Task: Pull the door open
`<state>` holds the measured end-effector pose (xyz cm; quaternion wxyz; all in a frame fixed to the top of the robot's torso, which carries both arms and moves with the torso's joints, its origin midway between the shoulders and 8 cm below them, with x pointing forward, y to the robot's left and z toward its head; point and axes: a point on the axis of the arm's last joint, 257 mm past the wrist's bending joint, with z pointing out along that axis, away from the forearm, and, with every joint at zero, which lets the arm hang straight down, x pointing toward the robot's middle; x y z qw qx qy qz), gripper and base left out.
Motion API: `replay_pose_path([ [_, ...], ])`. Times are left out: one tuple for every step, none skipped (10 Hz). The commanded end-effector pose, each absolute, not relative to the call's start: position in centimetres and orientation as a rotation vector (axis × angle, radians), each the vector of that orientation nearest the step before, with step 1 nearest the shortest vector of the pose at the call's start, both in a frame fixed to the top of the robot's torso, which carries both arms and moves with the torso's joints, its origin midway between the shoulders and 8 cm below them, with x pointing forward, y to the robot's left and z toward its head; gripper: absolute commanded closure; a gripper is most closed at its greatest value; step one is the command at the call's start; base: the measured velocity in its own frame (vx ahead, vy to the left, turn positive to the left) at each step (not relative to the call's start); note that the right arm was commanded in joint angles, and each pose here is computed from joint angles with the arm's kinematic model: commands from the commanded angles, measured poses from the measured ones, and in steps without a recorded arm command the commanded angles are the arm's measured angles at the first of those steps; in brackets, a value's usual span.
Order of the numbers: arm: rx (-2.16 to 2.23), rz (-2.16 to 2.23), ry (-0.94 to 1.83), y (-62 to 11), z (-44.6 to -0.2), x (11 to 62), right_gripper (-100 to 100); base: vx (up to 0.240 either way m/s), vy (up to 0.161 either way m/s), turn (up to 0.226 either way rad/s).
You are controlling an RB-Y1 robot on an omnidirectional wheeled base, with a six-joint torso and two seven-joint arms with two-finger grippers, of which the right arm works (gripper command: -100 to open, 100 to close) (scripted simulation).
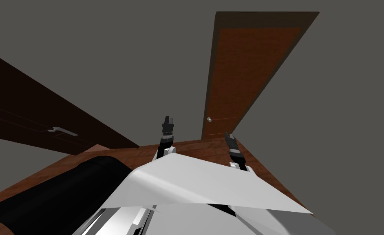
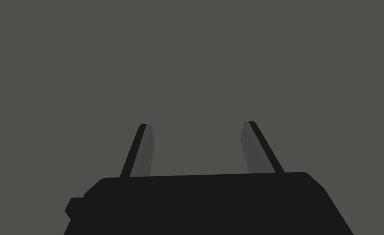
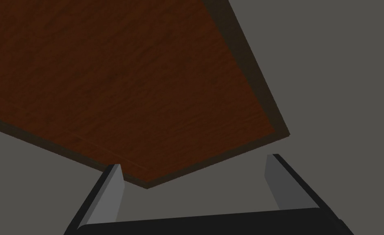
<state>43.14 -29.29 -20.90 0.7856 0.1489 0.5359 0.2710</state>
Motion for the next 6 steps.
replay_pose_path([
  [0.292, 0.540, 1.189, -29.3, -22.3, 43.4, -100, 0.089, 0.007, 0.070],
  [0.277, 0.515, 1.210, -29.4, -23.2, 43.5, -100, 0.105, 0.002, 0.067],
  [0.277, 0.515, 1.210, -29.4, -23.2, 43.5, -100, 0.073, 0.003, 0.023],
  [0.260, 0.491, 1.230, -29.5, -24.1, 43.6, -100, 0.062, 0.000, 0.039],
  [0.242, 0.467, 1.246, -29.6, -24.8, 43.7, -100, 0.087, -0.006, 0.069],
  [0.226, 0.443, 1.267, -29.8, -25.7, 43.8, -100, 0.095, 0.002, 0.070],
])
